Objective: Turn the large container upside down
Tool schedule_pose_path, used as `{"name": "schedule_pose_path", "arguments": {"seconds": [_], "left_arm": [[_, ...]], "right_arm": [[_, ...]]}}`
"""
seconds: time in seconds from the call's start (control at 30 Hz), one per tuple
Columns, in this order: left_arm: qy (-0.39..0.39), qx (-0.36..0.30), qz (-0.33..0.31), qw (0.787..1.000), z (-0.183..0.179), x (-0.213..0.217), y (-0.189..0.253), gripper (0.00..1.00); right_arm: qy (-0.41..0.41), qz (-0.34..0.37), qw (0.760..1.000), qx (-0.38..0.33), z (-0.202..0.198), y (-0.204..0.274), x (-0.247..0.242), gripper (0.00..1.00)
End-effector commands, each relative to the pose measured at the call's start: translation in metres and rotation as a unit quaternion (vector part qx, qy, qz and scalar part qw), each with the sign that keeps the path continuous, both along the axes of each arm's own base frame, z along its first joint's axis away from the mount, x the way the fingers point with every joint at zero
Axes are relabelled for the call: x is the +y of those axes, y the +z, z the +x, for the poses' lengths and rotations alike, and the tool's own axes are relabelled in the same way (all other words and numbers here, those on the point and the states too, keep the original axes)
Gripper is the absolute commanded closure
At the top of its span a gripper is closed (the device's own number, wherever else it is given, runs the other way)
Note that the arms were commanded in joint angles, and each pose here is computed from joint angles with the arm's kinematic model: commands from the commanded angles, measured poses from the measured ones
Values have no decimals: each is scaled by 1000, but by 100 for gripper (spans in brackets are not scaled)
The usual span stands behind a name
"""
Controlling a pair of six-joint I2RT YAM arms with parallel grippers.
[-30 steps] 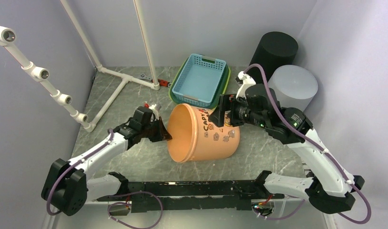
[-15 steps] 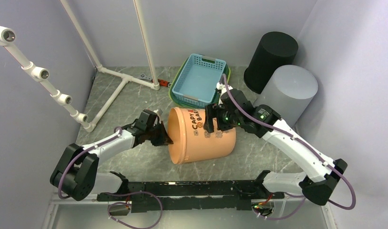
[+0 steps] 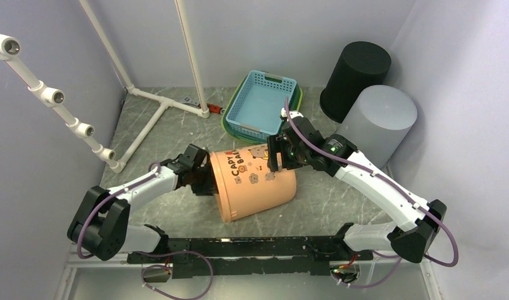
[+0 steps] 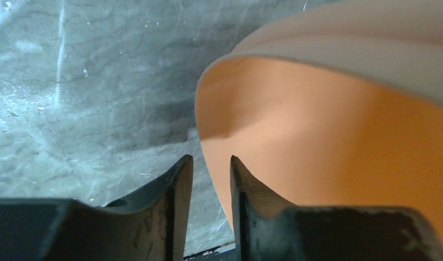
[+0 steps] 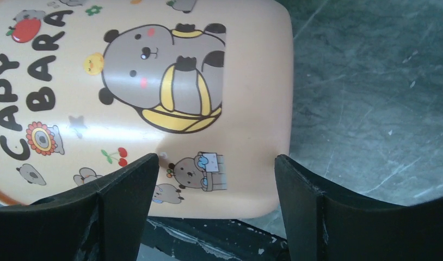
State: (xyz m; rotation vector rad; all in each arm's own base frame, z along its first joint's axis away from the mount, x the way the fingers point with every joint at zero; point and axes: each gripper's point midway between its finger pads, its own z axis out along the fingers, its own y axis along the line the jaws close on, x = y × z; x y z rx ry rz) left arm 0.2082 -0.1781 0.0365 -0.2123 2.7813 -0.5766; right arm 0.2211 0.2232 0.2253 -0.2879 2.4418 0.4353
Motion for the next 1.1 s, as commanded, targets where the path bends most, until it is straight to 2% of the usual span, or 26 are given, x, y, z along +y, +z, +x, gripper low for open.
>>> {"name": "schedule_pose_path", "arguments": {"seconds": [0.0, 0.17, 0.33, 0.53, 0.73, 0.8, 0.9, 0.97, 1.07], "left_arm": [[-3, -22, 19, 1000, 12, 2, 15, 61], [7, -28, 27, 999, 15, 6, 27, 55], [31, -35, 55, 997, 14, 20, 45, 41], [96, -50, 76, 991, 5, 43, 81, 19], [177, -63, 139, 972, -12, 87, 112, 16], [208, -75, 143, 965, -19, 99, 127, 16], [238, -127, 120, 955, -21, 110, 165, 16], [213, -185, 75, 956, -15, 102, 201, 16], [149, -268, -27, 951, -2, 69, 256, 15]], "right_arm": [[-12, -26, 999, 44, -9, -26, -5, 20], [-14, -29, 998, 53, -9, -30, -4, 20], [-31, -42, 997, 51, -7, -33, -10, 19], [-32, -44, 997, 53, -4, -40, -8, 19], [-35, -41, 997, 53, -3, -40, -6, 19], [-33, -36, 997, 53, -2, -39, -3, 19], [-31, -36, 997, 56, -2, -38, -1, 20], [-31, -35, 997, 58, -2, -37, 0, 20], [-31, -30, 998, 55, -2, -35, 0, 20]]}}
